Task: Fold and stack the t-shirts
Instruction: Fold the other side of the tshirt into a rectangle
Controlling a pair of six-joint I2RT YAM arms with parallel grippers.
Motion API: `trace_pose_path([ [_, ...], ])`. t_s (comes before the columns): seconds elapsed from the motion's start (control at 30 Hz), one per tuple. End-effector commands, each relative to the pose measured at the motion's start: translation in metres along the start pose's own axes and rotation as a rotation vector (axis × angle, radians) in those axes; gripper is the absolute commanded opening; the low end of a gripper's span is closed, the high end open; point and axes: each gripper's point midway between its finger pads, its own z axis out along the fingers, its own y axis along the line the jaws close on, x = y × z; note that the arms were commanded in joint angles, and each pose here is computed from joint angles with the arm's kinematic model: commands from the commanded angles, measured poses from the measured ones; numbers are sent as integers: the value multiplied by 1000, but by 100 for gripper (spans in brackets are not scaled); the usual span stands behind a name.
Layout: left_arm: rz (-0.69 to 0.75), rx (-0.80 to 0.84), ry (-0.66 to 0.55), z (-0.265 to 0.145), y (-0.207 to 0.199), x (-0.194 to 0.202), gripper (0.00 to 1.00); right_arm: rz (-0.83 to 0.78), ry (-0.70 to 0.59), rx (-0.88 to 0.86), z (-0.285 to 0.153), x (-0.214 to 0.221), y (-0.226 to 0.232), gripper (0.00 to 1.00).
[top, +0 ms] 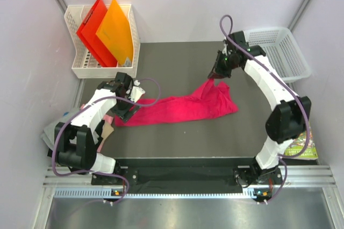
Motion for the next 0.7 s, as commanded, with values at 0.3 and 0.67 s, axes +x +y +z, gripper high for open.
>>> trace_pose_path([
  [0.3,-11,4,-61,-19,2,-10,76,89,191,302,50,104,-109,19],
  [0.67,-2,-12,-56,-18,4,-7,77,-43,93,246,7,45,-34,31],
])
